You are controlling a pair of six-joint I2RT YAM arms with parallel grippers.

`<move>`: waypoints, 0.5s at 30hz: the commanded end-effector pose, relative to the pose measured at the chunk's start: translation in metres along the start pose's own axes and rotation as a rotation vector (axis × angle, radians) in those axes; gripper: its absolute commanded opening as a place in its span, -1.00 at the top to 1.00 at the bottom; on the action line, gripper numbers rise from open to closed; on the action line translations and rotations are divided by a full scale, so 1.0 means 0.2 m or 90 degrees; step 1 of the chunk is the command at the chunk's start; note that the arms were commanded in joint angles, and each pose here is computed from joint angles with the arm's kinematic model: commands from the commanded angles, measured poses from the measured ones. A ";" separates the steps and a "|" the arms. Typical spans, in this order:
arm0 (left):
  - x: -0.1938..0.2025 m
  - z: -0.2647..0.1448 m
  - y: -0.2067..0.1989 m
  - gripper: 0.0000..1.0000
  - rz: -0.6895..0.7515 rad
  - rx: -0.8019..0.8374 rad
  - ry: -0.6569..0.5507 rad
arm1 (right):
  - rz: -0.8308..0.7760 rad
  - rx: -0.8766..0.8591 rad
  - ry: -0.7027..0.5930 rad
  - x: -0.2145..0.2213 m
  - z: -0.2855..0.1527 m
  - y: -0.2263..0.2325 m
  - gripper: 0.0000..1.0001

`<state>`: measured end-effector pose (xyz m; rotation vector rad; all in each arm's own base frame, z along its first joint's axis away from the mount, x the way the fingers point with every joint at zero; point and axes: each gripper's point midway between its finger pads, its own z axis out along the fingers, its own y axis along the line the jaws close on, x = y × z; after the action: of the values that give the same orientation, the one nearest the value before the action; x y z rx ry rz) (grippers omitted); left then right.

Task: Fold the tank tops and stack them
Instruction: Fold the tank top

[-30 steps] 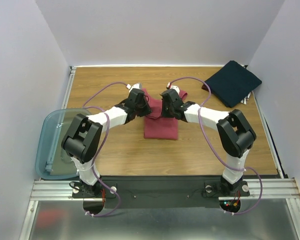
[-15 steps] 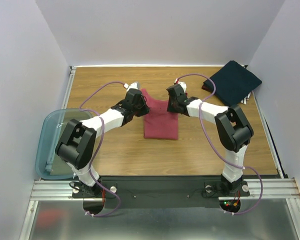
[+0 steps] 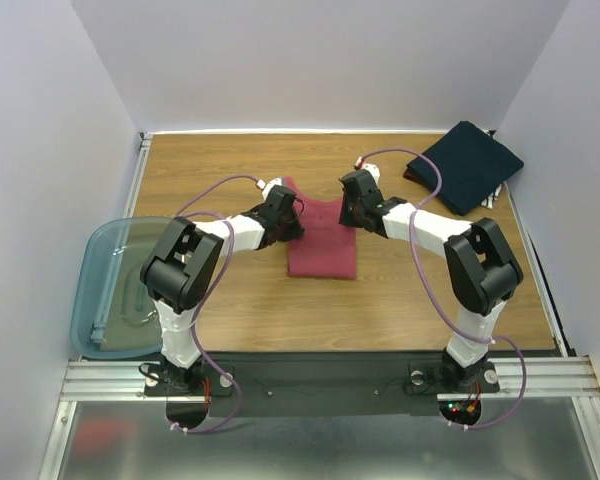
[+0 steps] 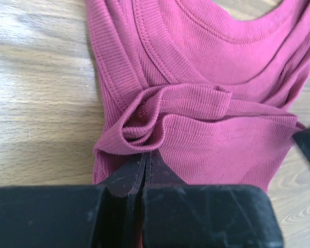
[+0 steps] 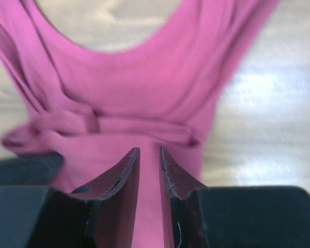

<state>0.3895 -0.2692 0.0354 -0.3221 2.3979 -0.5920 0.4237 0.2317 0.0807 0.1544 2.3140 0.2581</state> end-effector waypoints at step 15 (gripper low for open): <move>0.06 -0.13 0.13 0.84 -0.045 -0.046 -0.024 | -0.040 -0.010 0.098 0.59 -0.12 0.04 0.46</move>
<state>0.3841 -0.2616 0.0333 -0.4287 2.3682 -0.5895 0.3809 0.2383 0.0299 0.1210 2.3953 0.2567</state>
